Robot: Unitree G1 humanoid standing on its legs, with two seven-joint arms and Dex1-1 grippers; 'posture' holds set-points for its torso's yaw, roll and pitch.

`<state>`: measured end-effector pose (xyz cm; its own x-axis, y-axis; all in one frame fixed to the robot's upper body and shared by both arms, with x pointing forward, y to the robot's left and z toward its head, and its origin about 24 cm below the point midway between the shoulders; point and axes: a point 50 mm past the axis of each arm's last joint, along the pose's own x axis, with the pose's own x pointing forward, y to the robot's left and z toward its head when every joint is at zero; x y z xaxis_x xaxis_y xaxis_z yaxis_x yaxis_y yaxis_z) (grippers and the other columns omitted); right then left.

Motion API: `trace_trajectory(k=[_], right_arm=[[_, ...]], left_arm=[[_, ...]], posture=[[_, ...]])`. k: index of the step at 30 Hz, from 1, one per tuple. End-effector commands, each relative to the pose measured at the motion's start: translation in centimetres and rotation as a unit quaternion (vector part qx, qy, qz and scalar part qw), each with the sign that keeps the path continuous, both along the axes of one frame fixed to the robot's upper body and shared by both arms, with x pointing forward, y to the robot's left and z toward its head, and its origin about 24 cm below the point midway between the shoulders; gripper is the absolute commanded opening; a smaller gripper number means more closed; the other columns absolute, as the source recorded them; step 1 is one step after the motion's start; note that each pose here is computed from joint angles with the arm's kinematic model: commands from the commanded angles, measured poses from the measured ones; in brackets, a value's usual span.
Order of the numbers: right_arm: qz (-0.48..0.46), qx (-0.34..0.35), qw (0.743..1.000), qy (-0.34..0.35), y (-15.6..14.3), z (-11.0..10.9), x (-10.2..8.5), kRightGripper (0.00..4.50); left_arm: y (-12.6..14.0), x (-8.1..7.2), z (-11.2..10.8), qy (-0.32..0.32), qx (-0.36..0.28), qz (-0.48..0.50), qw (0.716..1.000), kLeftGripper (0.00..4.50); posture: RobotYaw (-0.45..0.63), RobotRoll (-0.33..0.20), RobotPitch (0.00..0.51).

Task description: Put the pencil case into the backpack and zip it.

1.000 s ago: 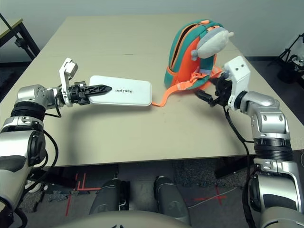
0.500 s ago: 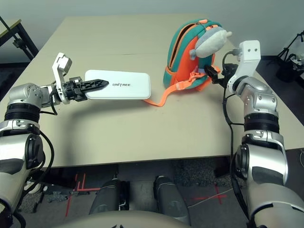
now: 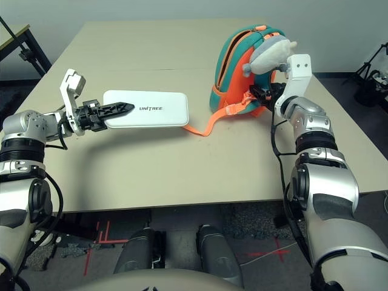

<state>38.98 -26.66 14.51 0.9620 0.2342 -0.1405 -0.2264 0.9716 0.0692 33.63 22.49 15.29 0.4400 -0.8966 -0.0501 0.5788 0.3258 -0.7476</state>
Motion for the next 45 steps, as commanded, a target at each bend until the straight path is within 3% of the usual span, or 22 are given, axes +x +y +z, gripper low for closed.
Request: trace_trajectory(k=[1, 4, 20, 24, 39, 45], right_arm=[[0.006, -0.004, 1.000, -0.009, 0.2, 0.5, 0.2, 0.91], [0.015, -0.003, 1.000, -0.017, 0.4, 0.9, 0.3, 0.30], [0.118, -0.017, 0.990, -0.079, 2.3, 3.8, -0.2, 0.30], [0.167, -0.019, 0.982, -0.089, 3.0, 4.7, -1.7, 0.30], [0.215, -0.018, 0.971, -0.100, 4.5, 7.5, -7.2, 0.30], [0.243, -0.002, 0.967, -0.076, 5.9, 7.4, -9.5, 0.29]], left_arm=[[0.4, 0.0, 0.8, -0.017, -0.009, 0.007, 1.000, 1.33], [0.4, 0.1, 0.9, -0.022, -0.013, 0.011, 1.000, 1.33], [1.3, 1.5, 1.7, -0.064, -0.020, 0.071, 0.995, 1.31], [1.8, 1.7, 2.2, -0.073, -0.020, 0.080, 0.994, 1.31], [1.3, 2.2, 2.4, -0.075, -0.024, 0.076, 0.994, 1.31], [1.3, 2.2, 2.5, -0.078, -0.023, 0.076, 0.994, 1.31]], posture=[[-0.11, 0.000, 0.015], [-0.11, 0.000, 0.015], [-0.13, 0.000, 0.011], [-0.15, 0.000, 0.012], [-0.19, 0.000, 0.019], [-0.19, 0.000, 0.019]])
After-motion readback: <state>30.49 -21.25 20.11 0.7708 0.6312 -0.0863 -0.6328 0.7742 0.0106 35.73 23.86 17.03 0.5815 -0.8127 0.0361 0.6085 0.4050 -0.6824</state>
